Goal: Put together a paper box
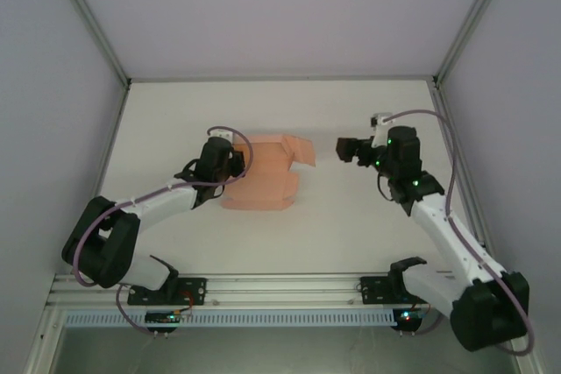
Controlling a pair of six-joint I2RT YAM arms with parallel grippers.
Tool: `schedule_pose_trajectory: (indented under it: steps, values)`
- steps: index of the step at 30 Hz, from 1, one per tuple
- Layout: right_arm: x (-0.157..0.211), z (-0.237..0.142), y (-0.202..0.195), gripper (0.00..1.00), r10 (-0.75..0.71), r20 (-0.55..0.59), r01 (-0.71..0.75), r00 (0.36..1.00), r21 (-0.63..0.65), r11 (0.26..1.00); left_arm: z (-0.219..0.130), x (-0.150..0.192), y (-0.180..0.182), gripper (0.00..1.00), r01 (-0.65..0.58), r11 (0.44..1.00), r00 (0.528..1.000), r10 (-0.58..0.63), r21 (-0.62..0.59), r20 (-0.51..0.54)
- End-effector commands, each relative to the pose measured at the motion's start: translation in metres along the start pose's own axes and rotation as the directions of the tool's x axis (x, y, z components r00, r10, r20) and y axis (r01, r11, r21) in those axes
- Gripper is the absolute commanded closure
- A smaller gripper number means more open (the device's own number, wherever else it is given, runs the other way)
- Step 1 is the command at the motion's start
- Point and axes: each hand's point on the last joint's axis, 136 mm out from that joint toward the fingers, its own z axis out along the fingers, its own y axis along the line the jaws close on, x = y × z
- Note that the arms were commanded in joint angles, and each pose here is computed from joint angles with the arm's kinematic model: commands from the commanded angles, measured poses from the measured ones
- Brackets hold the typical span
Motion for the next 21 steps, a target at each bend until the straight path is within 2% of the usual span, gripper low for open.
schedule_pose_trajectory:
  steps: [1,4,10,16,21]
  values:
    - [0.015,0.015,-0.004,0.04,0.043,-0.141,-0.051,0.989,-0.054,0.997,-0.006,-0.018,-0.01,1.0,-0.018,0.999,0.999,0.016,0.042,0.047]
    - [0.014,0.037,-0.001,0.06,-0.018,-0.173,0.003,0.985,-0.086,0.996,-0.007,-0.019,-0.011,1.0,-0.018,0.999,0.999,0.016,0.05,0.05]
    - [0.035,0.067,0.057,0.09,-0.154,-0.242,0.065,0.958,-0.341,0.938,-0.006,-0.018,-0.014,1.0,-0.023,0.998,0.999,0.02,0.062,0.041]
    - [0.064,0.067,0.109,0.14,-0.284,-0.293,0.086,0.913,-0.541,0.837,-0.005,-0.019,-0.013,1.0,-0.017,0.998,0.999,0.015,0.057,0.044]
    - [0.08,0.067,0.136,0.21,-0.36,-0.285,0.12,0.888,-0.613,0.781,-0.001,-0.017,-0.011,1.0,-0.017,0.999,0.999,0.016,0.04,0.033]
